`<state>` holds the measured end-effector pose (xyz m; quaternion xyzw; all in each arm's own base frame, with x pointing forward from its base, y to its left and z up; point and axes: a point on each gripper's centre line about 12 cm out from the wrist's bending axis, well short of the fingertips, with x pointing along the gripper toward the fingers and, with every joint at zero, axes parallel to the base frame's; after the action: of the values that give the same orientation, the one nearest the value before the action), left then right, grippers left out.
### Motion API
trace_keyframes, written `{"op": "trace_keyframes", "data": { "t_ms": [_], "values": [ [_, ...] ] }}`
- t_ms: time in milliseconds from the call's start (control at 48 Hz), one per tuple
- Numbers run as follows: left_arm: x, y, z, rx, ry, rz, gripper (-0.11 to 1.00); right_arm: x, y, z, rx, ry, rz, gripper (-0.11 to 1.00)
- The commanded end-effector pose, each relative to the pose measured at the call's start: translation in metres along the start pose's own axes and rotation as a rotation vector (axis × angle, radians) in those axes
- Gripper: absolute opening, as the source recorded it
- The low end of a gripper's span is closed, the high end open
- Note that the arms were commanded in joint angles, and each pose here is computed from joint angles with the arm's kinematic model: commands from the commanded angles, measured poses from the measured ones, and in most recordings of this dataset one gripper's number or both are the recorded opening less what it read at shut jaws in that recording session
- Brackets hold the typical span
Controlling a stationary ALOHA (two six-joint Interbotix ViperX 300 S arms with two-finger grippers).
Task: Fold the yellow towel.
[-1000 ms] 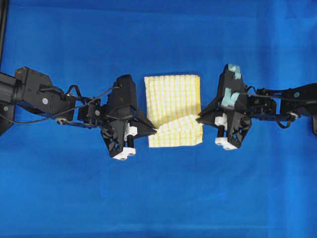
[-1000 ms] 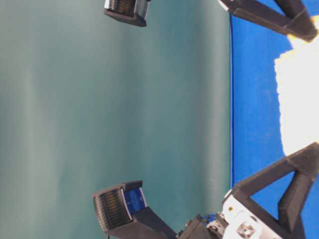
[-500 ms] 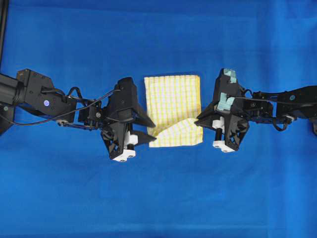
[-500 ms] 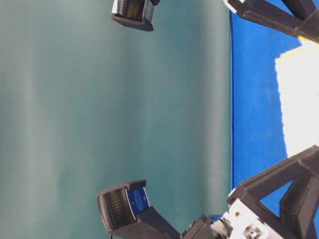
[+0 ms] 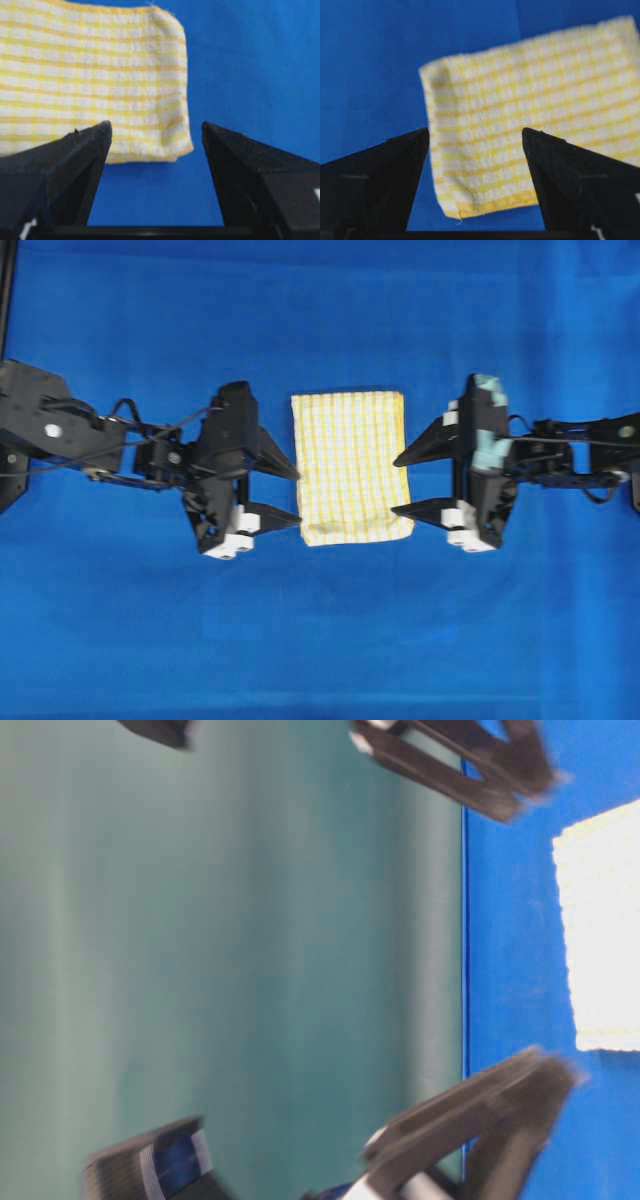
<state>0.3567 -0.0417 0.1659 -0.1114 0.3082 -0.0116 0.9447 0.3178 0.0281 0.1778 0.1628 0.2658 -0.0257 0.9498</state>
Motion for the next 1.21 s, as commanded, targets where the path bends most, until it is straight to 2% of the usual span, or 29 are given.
{"op": "trace_keyframes", "data": {
  "t_ms": [0, 292, 438, 563, 709, 917, 1188],
  "values": [
    [-0.02, -0.002, 0.015, 0.019, -0.056, -0.011, 0.65, -0.024, 0.004, 0.018, -0.036, -0.068, 0.028, 0.74],
    [-0.075, 0.005, 0.012, 0.101, -0.163, -0.014, 0.65, -0.096, -0.01, 0.023, -0.117, -0.173, 0.036, 0.74],
    [-0.101, 0.01, 0.002, 0.134, -0.229, -0.014, 0.65, -0.125, -0.015, 0.021, -0.154, -0.186, 0.034, 0.74],
    [-0.125, 0.011, -0.005, 0.152, -0.286, -0.022, 0.65, -0.144, -0.022, 0.017, -0.181, -0.181, 0.008, 0.74],
    [-0.149, 0.015, -0.018, 0.161, -0.344, -0.028, 0.65, -0.159, -0.031, 0.007, -0.201, -0.187, -0.023, 0.74],
    [-0.175, 0.021, -0.046, 0.176, -0.414, -0.038, 0.65, -0.169, -0.037, -0.016, -0.214, -0.197, -0.025, 0.74],
    [-0.186, 0.028, -0.074, 0.18, -0.426, -0.042, 0.65, -0.169, -0.037, -0.018, -0.201, -0.218, -0.021, 0.74]
  ]
}}
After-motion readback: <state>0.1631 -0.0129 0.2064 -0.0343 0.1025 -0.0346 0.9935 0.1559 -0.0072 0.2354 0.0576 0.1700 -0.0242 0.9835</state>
